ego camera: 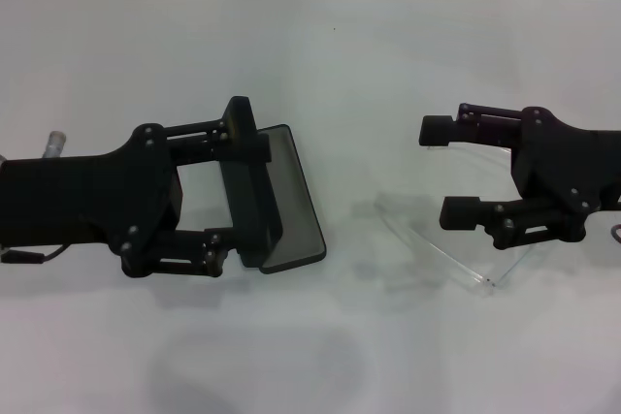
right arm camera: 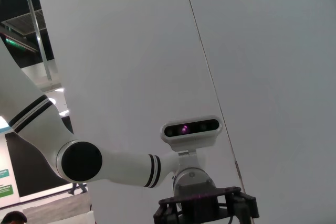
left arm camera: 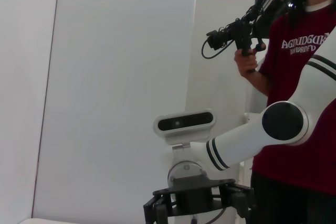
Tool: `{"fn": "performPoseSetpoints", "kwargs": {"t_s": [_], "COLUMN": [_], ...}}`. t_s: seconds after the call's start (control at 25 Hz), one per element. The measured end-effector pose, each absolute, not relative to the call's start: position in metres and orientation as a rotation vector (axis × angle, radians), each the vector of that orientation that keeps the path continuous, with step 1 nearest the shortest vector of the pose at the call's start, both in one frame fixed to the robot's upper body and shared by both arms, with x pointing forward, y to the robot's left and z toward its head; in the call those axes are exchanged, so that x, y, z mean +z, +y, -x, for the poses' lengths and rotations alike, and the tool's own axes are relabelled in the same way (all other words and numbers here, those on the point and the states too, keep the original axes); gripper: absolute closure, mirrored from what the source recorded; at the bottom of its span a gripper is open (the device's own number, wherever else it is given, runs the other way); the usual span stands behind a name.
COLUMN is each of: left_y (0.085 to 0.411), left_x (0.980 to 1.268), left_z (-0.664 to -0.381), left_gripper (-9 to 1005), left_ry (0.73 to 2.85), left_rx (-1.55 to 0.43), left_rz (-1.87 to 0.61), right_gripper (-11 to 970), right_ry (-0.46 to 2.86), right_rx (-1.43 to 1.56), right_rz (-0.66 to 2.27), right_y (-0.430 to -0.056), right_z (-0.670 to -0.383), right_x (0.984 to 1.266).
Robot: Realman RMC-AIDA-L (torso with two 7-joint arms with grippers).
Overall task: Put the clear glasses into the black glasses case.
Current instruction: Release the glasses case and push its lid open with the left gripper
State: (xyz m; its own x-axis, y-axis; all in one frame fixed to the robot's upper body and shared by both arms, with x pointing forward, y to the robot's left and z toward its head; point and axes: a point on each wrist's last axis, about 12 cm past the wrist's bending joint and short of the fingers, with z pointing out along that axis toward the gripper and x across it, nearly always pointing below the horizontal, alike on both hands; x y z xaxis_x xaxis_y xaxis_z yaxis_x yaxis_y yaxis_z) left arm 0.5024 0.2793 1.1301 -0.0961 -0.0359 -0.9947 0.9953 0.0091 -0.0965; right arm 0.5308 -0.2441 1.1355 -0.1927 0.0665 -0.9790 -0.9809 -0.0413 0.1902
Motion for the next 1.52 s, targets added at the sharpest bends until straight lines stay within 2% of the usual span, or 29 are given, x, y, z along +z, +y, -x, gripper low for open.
{"fn": "performPoseSetpoints", "kwargs": {"t_s": [0.52,0.64,0.84,1.04,1.2,1.36,1.52], "left_y": [0.277,0.282,0.293,0.274,0.250,0.234,0.232], "left_x": [1.135,1.148,1.185,1.204,1.205,1.198,1.205], "left_z": [-0.507,-0.516,-0.536,-0.552,-0.572,-0.593,-0.595], "left_gripper": [215,220,227,234,320,320,321], "left_ry": [1.248,1.258,1.318,1.549,1.839,2.123,2.218], "left_rx": [-1.298,-1.324,-1.324,-1.236,-1.144,-1.061,-0.996], "left_rz": [-1.101,-1.004,-0.860,-0.885,-0.827,-0.655,-0.569], "right_gripper": [87,87,87,87,87,87,87], "right_ry": [1.275,1.249,1.192,1.173,1.185,1.199,1.213], "right_rx": [1.389,1.362,1.255,1.143,1.095,1.069,1.053], "right_rz": [1.068,1.015,0.811,0.640,0.580,0.541,0.539], "right_y": [-0.246,-0.254,-0.287,-0.325,-0.341,-0.351,-0.356], "right_z": [-0.532,-0.530,-0.519,-0.496,-0.481,-0.469,-0.465], "right_x": [1.136,1.137,1.137,1.130,1.124,1.120,1.118]}}
